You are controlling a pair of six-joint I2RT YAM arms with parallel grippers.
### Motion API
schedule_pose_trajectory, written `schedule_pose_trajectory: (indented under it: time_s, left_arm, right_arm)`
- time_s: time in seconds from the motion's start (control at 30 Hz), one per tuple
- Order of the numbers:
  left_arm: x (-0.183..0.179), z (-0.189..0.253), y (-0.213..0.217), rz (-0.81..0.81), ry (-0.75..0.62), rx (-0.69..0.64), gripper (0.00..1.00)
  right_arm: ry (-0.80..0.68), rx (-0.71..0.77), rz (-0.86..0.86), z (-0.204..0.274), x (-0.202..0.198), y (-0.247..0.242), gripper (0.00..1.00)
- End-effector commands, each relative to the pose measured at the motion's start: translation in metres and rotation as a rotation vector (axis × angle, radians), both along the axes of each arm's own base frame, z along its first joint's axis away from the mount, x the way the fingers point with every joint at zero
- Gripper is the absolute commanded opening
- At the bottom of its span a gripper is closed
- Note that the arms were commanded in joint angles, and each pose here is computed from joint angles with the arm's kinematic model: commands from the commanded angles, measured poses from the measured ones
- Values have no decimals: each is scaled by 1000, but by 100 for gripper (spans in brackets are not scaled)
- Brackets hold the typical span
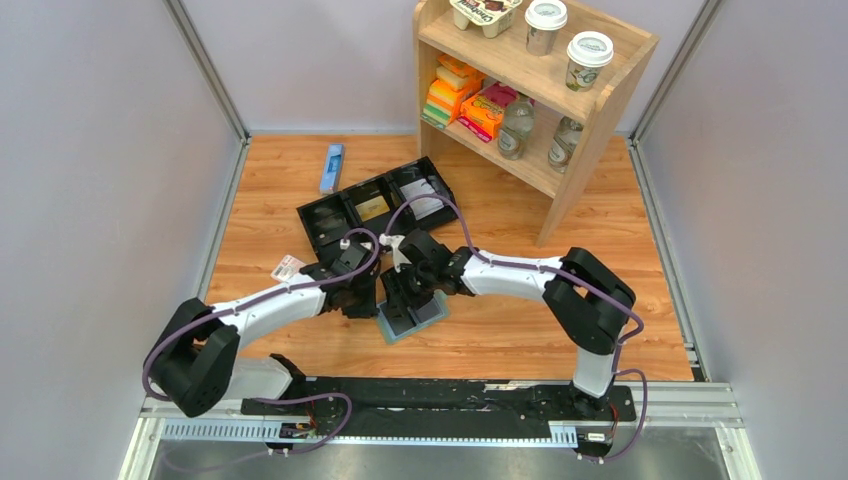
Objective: Take the credit cards out of the card holder
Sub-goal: Remove the credit card from the card holder.
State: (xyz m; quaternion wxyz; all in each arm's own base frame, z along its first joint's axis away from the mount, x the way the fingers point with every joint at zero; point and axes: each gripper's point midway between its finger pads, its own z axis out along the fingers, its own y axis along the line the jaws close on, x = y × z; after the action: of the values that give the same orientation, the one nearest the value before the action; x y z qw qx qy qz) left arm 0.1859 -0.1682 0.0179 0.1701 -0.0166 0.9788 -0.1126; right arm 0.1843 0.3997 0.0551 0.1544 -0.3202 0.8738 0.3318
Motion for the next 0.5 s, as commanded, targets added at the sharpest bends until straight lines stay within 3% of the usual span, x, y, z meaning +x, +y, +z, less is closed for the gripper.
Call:
schedule_pose_trajectory:
  time_s: [0.0, 0.27, 0.47]
  left_arm:
    - [7, 19, 6, 46, -93, -13, 28]
    - [17, 57, -13, 31, -196, -153, 31]
    - [14, 45, -37, -36, -116, -221, 26]
  right_arm:
    - [-44, 24, -80, 12, 19, -3, 48]
    - [7, 5, -147, -6, 30, -14, 39]
    - [56, 40, -162, -9, 33, -15, 38]
